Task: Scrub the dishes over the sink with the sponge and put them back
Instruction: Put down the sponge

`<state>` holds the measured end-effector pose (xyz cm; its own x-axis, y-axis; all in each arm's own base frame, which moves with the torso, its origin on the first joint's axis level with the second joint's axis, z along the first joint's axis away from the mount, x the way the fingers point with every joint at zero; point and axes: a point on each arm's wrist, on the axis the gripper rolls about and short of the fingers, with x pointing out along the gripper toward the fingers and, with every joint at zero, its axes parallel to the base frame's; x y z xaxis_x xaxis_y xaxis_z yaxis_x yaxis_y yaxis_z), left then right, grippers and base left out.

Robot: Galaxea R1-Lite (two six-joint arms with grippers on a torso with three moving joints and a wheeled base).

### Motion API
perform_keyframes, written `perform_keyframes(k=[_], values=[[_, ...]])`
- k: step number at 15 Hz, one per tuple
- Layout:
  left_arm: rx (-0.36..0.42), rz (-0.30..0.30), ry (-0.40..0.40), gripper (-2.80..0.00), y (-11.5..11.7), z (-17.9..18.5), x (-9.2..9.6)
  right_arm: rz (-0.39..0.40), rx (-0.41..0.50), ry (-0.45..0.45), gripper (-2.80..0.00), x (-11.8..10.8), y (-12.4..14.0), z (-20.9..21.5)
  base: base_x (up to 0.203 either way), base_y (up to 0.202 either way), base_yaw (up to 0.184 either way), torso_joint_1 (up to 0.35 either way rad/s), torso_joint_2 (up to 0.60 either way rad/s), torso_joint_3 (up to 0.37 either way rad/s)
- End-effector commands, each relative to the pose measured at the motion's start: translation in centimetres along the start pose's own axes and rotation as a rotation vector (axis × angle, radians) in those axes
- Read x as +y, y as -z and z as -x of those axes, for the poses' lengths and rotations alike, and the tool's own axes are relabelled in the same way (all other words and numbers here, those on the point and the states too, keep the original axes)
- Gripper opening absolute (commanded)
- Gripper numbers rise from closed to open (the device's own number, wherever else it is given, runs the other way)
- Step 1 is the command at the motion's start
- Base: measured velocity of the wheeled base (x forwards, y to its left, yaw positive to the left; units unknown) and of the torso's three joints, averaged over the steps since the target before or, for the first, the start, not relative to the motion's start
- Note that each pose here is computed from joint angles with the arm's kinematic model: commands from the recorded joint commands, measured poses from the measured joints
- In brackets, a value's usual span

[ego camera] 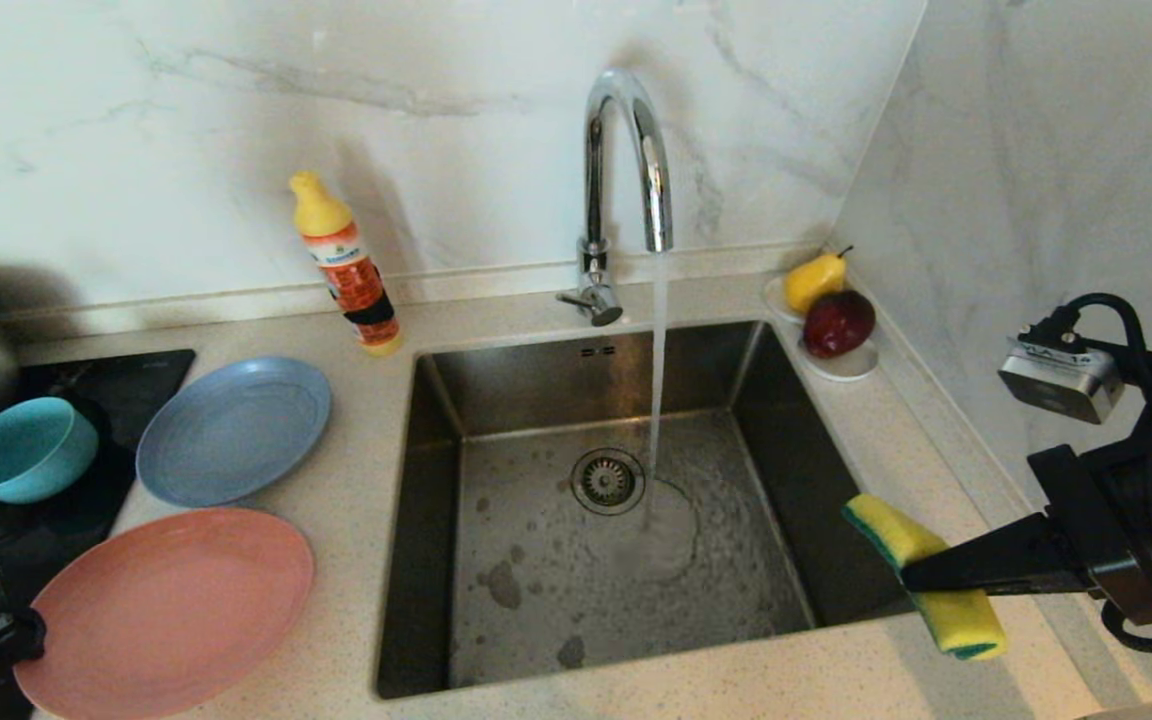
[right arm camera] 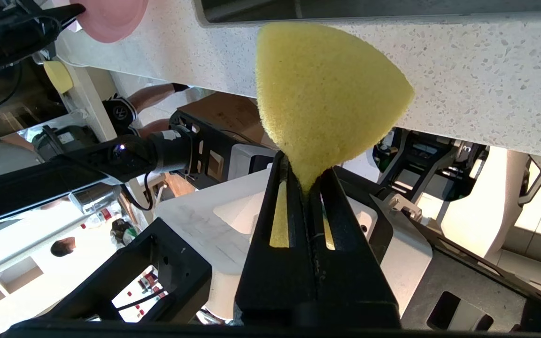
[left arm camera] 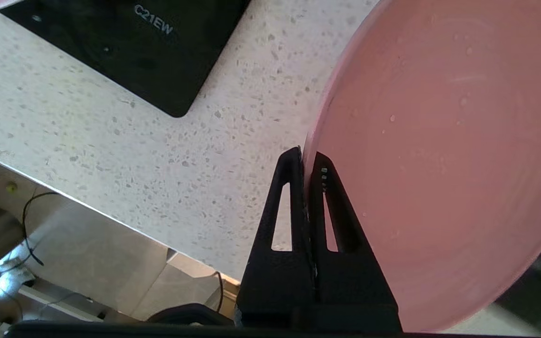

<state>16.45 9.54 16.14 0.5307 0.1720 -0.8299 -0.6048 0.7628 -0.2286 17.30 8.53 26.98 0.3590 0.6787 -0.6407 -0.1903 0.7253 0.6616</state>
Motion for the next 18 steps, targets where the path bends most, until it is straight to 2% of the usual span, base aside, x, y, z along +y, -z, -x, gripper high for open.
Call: perform_keyframes(k=[1,3,8,12,13,18], values=[[0.000,-0.011,0.010,-2.80,0.3,-0.3,1.2,-0.003,0.014,-0.002,-2.80,0.0,0.0,-0.3,0.000,0.000,0.000,0.000,0.00,0.000],[-0.067,-0.021,0.020,-2.80,0.5,-1.2,2.0,0.001,0.012,-0.004,-2.80,0.1,0.1,-0.1,0.000,0.000,0.000,0.000,0.00,0.000],[-0.036,-0.001,0.033,-2.80,0.2,-2.9,2.7,0.005,0.023,-0.006,-2.80,0.2,0.1,-0.4,0.000,0.000,0.000,0.000,0.00,0.000],[-0.069,-0.003,0.038,-2.80,-0.4,-3.4,2.7,0.000,0.033,-0.001,-2.80,0.1,0.0,-0.7,0.000,0.000,0.000,0.000,0.00,0.000],[-0.072,-0.003,0.039,0.00,-0.8,-3.6,2.7,0.000,0.037,-0.001,-2.80,0.1,0.0,-0.8,0.000,0.000,0.000,0.000,0.00,0.000],[-0.102,-0.006,0.050,0.00,-2.1,-3.5,2.5,0.003,0.037,-0.003,-2.80,0.1,-0.2,-1.2,0.000,0.000,0.000,0.000,0.00,0.000]])
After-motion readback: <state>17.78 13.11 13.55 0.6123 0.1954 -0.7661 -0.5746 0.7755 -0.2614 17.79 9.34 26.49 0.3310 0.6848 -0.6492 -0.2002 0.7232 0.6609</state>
